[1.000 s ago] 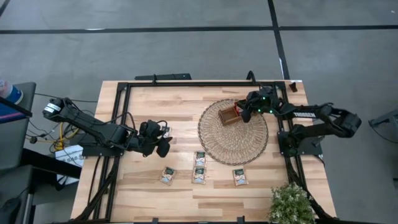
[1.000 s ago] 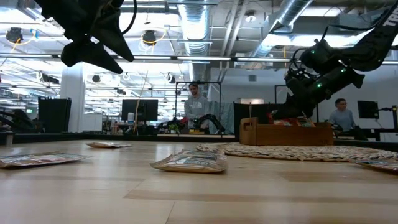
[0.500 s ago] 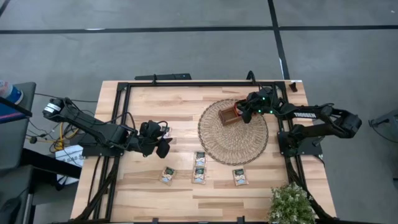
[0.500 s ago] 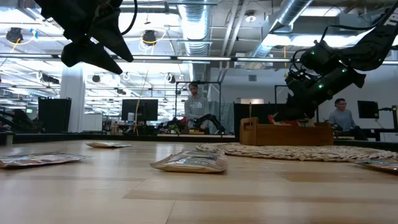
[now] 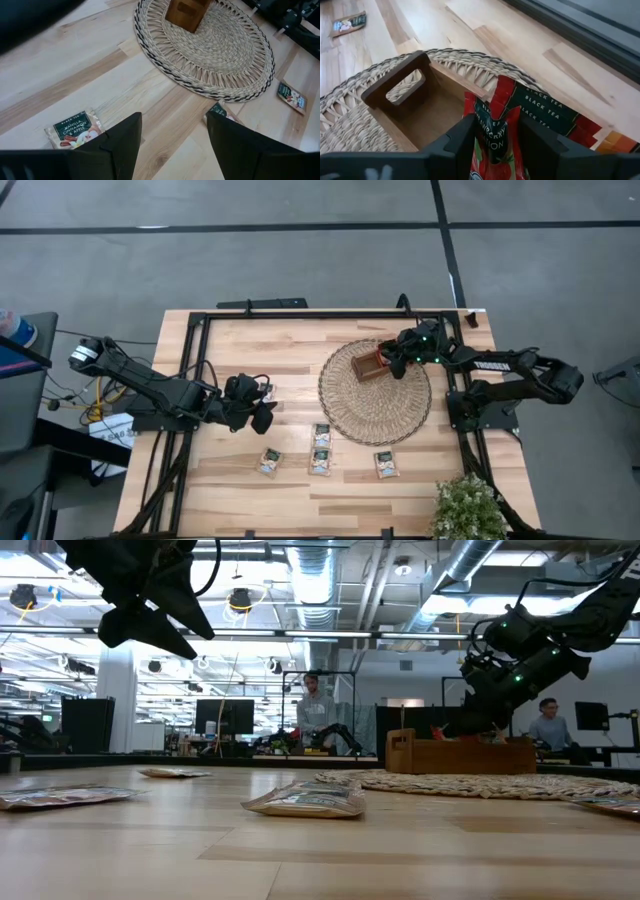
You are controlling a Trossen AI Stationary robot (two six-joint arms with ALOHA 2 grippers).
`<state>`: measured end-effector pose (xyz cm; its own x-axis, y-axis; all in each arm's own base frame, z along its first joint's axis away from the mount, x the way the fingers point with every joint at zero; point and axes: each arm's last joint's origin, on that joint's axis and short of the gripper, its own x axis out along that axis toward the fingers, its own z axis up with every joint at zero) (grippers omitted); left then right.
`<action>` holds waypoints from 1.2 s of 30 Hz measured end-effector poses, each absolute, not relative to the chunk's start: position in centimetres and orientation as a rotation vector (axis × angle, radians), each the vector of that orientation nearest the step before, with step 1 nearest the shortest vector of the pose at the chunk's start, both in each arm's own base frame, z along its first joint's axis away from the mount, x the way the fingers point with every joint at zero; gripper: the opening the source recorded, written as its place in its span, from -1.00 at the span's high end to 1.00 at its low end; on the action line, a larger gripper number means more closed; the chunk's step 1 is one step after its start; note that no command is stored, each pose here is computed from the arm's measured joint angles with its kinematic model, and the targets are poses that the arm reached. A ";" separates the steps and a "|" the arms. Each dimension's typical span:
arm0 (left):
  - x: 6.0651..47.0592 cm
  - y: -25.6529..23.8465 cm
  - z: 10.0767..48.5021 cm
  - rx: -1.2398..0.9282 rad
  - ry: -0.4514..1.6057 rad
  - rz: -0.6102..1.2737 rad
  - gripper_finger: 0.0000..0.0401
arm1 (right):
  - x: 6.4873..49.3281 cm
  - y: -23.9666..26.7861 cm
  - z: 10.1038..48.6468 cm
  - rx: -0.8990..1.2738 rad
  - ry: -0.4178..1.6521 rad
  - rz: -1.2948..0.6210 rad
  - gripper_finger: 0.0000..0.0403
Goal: Pick & Place Tea
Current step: Put the red tea pack into the middle compartment of the brown organizer
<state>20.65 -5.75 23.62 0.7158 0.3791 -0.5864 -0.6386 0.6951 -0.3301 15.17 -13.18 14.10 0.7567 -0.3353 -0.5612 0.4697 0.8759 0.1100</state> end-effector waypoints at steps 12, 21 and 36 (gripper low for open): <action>20.7 -5.7 23.6 -0.551 0.509 0.596 -0.09 | 15.0 -13.1 13.9 0.273 0.584 -0.460 0.27; 20.7 -5.7 23.6 -0.551 0.509 0.596 -0.09 | 15.3 -13.4 14.6 0.311 0.651 -0.453 0.00; 20.7 -5.7 23.6 -0.533 0.514 0.591 -0.09 | 15.8 -13.8 16.7 0.338 0.817 -0.414 -0.09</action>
